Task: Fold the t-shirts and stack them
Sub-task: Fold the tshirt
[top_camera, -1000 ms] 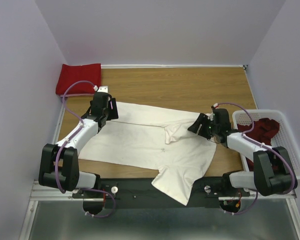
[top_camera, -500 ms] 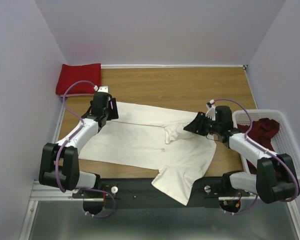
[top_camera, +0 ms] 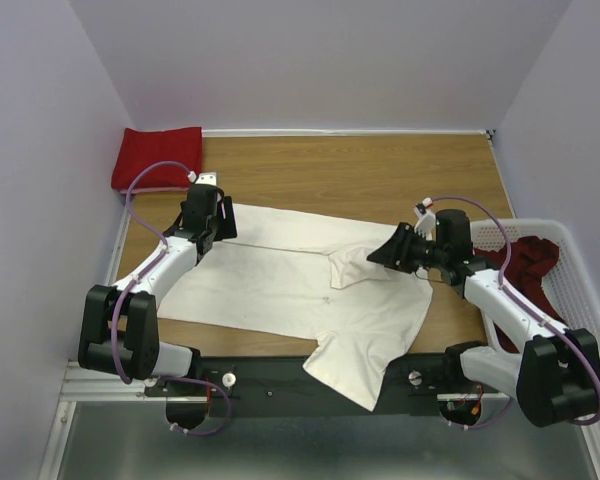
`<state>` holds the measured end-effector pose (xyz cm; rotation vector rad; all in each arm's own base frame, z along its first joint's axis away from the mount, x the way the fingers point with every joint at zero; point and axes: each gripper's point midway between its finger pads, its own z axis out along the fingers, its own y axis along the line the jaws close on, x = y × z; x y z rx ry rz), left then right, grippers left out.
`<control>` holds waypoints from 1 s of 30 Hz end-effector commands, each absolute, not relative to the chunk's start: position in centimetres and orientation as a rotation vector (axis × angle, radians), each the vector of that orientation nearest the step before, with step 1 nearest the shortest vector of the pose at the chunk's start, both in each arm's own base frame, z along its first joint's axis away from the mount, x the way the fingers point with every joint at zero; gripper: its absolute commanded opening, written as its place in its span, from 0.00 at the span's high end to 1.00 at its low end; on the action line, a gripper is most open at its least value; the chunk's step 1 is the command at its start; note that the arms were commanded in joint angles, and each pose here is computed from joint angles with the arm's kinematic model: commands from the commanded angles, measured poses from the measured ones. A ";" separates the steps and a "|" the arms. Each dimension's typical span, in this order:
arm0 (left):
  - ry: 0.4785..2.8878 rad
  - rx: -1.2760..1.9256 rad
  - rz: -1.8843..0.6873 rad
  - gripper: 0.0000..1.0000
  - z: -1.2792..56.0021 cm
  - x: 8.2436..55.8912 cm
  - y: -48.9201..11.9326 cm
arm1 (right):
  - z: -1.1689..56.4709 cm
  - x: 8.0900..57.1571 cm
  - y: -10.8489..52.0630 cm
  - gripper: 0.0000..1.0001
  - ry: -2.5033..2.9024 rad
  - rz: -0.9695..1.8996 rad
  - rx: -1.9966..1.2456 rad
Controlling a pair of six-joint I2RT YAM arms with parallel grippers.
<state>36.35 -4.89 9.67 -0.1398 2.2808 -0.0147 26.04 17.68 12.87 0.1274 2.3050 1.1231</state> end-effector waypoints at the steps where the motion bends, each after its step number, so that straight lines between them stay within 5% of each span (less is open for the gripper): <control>1: 2.267 -0.118 -0.041 0.23 10.4 37.0 -5.5 | 8.7 23.2 16.9 0.47 2.466 1.094 0.234; 21: 2.265 -0.074 -0.085 0.25 10.6 36.8 -6.8 | 5.3 21.5 15.2 0.46 2.555 0.948 0.256; 30: 2.312 0.127 -0.404 0.31 12.0 30.7 -19.5 | 7.4 21.1 14.7 0.45 2.527 0.916 0.238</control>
